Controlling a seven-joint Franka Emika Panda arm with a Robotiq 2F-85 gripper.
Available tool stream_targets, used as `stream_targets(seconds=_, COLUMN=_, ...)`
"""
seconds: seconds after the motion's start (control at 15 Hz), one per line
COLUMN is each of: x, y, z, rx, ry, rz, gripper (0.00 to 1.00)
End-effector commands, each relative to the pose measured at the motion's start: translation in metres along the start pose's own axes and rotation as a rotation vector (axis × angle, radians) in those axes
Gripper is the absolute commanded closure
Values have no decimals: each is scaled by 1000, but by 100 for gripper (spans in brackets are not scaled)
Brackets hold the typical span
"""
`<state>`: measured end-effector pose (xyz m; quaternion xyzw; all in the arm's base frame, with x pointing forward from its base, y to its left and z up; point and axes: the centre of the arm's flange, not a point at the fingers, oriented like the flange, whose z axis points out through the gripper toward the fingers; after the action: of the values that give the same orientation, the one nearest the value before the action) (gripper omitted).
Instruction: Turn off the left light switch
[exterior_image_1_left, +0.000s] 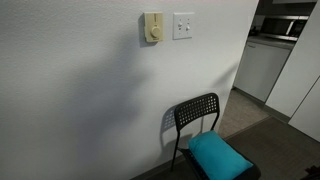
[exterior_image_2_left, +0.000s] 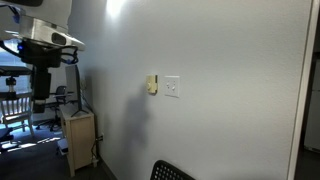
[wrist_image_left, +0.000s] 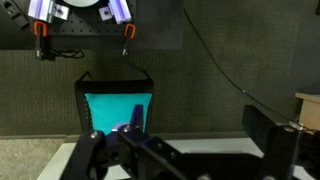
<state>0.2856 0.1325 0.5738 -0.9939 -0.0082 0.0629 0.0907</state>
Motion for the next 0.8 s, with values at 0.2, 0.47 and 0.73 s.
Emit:
stream_targets(seconds=0.2, x=58, y=-10, z=11, rx=-16, ry=240, rz=-29, gripper=0)
stream_targets(seconds=0.47, x=86, y=-17, z=12, rx=-90, ry=396, rz=-67, gripper=0)
stream_targets(seconds=0.73, x=108, y=-10, z=9, rx=-167, ry=479, rz=-107, gripper=0)
